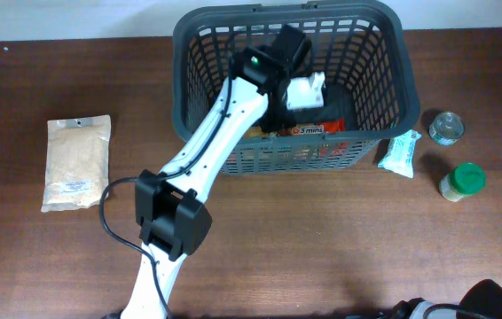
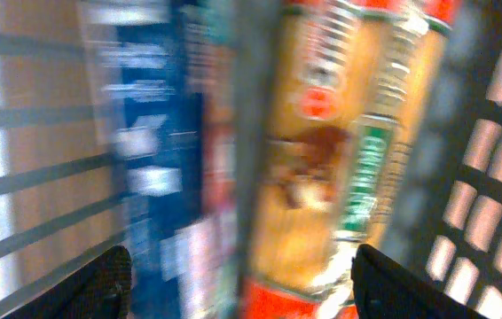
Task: Pack container
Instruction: 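Release the packet and move the left gripper to the beige rice bag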
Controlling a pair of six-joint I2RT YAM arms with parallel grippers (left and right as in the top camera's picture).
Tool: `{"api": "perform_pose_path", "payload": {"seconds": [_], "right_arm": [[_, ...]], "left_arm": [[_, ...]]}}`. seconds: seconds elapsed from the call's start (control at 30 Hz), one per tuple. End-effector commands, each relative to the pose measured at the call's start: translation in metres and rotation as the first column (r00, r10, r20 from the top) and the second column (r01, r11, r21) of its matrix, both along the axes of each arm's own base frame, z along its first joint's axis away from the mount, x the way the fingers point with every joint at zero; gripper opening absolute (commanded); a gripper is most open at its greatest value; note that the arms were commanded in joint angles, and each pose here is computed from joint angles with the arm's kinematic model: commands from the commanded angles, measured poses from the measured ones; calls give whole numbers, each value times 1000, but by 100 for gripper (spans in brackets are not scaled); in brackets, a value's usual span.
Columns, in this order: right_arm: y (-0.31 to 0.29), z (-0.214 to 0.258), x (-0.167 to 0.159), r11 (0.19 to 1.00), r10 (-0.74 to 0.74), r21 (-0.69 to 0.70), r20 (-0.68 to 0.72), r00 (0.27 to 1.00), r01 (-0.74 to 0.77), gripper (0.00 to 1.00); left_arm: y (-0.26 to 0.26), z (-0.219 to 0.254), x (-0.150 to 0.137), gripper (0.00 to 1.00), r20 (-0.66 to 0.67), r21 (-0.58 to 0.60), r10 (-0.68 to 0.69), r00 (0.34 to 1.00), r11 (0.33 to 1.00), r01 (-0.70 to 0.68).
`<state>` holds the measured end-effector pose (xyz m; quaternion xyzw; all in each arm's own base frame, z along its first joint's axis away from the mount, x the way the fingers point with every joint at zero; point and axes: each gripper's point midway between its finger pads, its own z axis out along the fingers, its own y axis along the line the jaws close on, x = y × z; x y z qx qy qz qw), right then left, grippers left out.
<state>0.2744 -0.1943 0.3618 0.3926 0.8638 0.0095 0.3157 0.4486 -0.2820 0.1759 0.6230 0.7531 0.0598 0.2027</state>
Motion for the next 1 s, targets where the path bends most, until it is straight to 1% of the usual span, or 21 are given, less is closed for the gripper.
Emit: {"api": "perform_pose_path", "payload": {"seconds": [0.0, 0.1, 0.17, 0.2, 0.27, 0.33, 0.37, 0.43, 0.53, 0.57, 0.63, 0.7, 0.73, 0.8, 0.83, 0.87, 0.93, 0.97], "right_arm": [[0, 0, 1, 1000, 6, 7, 5, 1000, -6, 99], [0, 0, 1, 1000, 6, 7, 5, 1000, -6, 99], [0, 0, 1, 1000, 6, 7, 5, 1000, -6, 99], [0, 0, 1, 1000, 6, 7, 5, 1000, -6, 99], [0, 0, 1, 1000, 6, 7, 5, 1000, -6, 99], [0, 0, 1, 1000, 6, 7, 5, 1000, -6, 99], [0, 0, 1, 1000, 6, 7, 5, 1000, -6, 99], [0, 0, 1, 1000, 6, 7, 5, 1000, -6, 99], [0, 0, 1, 1000, 6, 7, 5, 1000, -6, 99], [0, 0, 1, 1000, 6, 7, 5, 1000, -6, 99], [0, 0, 1, 1000, 6, 7, 5, 1000, -6, 99], [0, 0, 1, 1000, 6, 7, 5, 1000, -6, 99], [0, 0, 1, 1000, 6, 7, 5, 1000, -6, 99], [0, 0, 1, 1000, 6, 7, 5, 1000, -6, 99], [0, 0, 1, 1000, 6, 7, 5, 1000, -6, 98], [0, 0, 1, 1000, 6, 7, 5, 1000, -6, 99], [0, 0, 1, 1000, 6, 7, 5, 1000, -6, 99], [0, 0, 1, 1000, 6, 7, 5, 1000, -6, 99]], "left_arm": [[6, 72, 22, 72, 162, -130, 185, 969, 978, -165], [13, 138, 22, 73, 246, -274, 271, 931, 940, -202], [30, 179, 17, 73, 303, -338, 337, 892, 913, -230], [42, 198, 13, 73, 339, -352, 364, 868, 904, -242], [75, 231, 5, 73, 413, -354, 436, 799, 886, -300], [115, 253, -3, 71, 465, -340, 509, 725, 858, -384], [134, 261, -7, 70, 472, -352, 554, 686, 831, -430], [172, 274, -15, 70, 443, -412, 648, 620, 761, -501], [221, 280, -22, 70, 404, -442, 710, 577, 704, -556], [237, 278, -23, 70, 392, -441, 729, 561, 684, -581], [275, 266, -24, 70, 346, -441, 795, 499, 607, -661], [312, 239, -24, 70, 273, -414, 862, 426, 505, -757], [331, 215, -24, 70, 212, -381, 897, 387, 440, -813], [353, 166, -26, 70, 93, -296, 934, 344, 356, -886], [360, 142, -28, 70, 43, -251, 945, 324, 324, -912], [368, 114, -28, 71, -5, -200, 957, 290, 283, -938], [378, 59, -27, 74, -63, -103, 967, 247, 240, -965], [381, 37, -27, 75, -78, -66, 968, 239, 234, -970]]}}
